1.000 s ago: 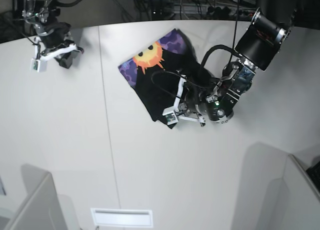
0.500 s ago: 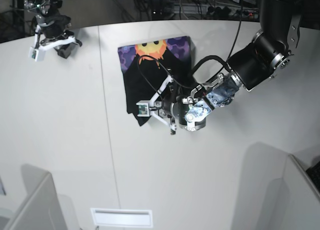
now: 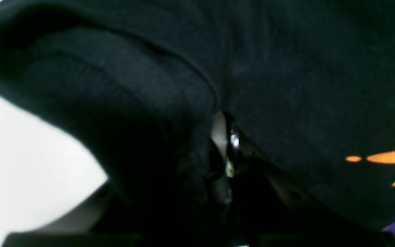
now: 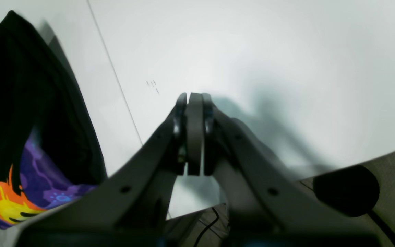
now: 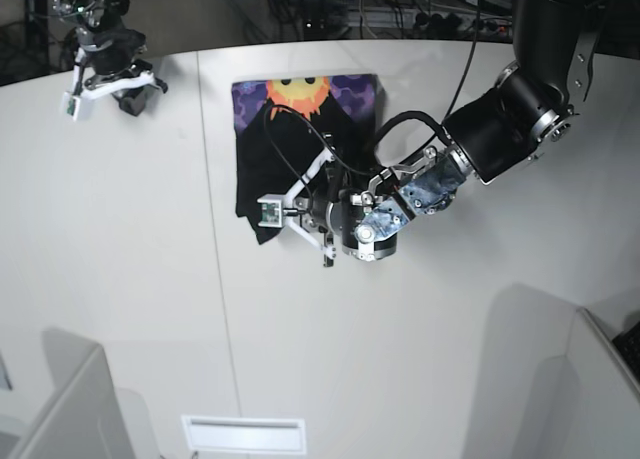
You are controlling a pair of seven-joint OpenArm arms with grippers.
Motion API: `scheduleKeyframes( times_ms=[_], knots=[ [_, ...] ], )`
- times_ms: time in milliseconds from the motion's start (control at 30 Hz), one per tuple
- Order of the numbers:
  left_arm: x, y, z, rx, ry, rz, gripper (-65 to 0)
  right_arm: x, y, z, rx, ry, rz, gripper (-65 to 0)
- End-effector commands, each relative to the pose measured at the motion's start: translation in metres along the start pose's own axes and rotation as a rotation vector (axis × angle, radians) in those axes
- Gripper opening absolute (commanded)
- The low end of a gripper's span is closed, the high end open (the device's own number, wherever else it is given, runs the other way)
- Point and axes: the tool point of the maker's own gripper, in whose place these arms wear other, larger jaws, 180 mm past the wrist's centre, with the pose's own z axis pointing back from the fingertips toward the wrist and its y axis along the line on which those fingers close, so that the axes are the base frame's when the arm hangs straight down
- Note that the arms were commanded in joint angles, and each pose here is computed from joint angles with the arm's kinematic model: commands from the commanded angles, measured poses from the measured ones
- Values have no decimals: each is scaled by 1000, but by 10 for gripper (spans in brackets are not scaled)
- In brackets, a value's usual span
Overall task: Fold the T-shirt properly
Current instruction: 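Grasp the bundle with the left gripper and rotate it upright, then release the shirt and raise both grippers away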
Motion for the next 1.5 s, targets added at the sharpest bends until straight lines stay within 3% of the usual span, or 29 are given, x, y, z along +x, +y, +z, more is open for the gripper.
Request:
scheduleKeyframes(
  times_ms=[0, 500, 800, 967, 1267, 1467],
  knots=[
    [13, 14, 11, 31, -35, -19, -650, 9, 2, 2, 10, -35, 11, -650],
    [20, 31, 14, 117, 4, -84, -647, 11, 5, 1, 19, -38, 10, -650],
    [25, 35, 18, 131, -6, -91, -344, 10, 6, 1, 21, -37, 10, -650],
    [34, 42, 23, 148, -29, -86, -209, 10, 6, 1, 21, -35, 12, -650],
    [72, 104, 117, 391, -328, 79, -193, 12, 6, 0, 23, -36, 24, -650],
    [25, 89, 182, 580, -429, 176, -207, 19, 21, 2, 121, -51, 125, -650]
  ],
)
